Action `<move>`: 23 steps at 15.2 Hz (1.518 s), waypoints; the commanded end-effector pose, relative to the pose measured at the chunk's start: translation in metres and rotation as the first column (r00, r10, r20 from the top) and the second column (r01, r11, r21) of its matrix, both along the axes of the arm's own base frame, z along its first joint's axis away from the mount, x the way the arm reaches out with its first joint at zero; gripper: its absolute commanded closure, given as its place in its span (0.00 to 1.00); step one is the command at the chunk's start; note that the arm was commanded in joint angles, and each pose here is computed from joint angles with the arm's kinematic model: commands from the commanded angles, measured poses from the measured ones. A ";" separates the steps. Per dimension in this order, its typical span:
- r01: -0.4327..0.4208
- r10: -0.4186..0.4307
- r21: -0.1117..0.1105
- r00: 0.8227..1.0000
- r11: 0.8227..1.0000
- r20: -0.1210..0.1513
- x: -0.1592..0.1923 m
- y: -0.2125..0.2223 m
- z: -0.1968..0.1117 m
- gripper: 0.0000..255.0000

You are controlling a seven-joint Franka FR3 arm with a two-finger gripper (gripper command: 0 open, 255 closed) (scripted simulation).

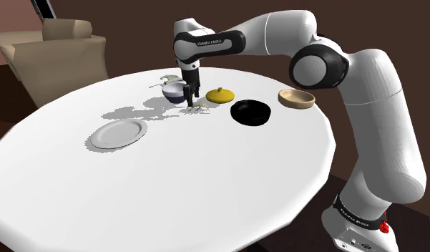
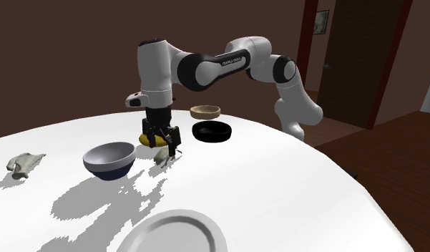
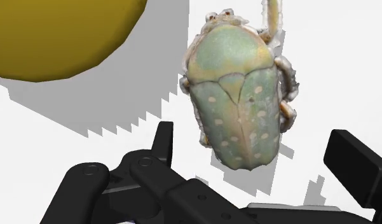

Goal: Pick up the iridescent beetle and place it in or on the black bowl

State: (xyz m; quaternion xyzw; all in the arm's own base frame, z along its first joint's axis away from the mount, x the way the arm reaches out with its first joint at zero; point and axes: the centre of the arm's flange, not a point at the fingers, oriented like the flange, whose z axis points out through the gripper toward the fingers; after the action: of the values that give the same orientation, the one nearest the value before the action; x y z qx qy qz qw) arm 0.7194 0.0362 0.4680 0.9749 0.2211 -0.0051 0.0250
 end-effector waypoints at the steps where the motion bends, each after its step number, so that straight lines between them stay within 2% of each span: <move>1: -0.001 0.001 0.000 1.000 1.000 0.001 0.000 -0.001 -0.011 0.00; 4: -0.001 0.001 0.000 1.000 1.000 0.001 0.000 -0.002 -0.024 0.00; 12: -0.001 0.001 0.000 1.000 1.000 0.001 0.000 -0.002 -0.024 0.00; 13: -0.001 0.001 0.000 1.000 1.000 0.001 0.000 -0.002 -0.024 1.00; 23: -0.001 0.001 0.000 1.000 1.000 0.001 0.000 -0.002 -0.019 1.00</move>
State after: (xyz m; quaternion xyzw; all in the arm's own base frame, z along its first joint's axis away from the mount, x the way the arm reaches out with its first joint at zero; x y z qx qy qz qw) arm 0.7188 0.0348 0.4459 0.9748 0.2214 -0.0047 0.0249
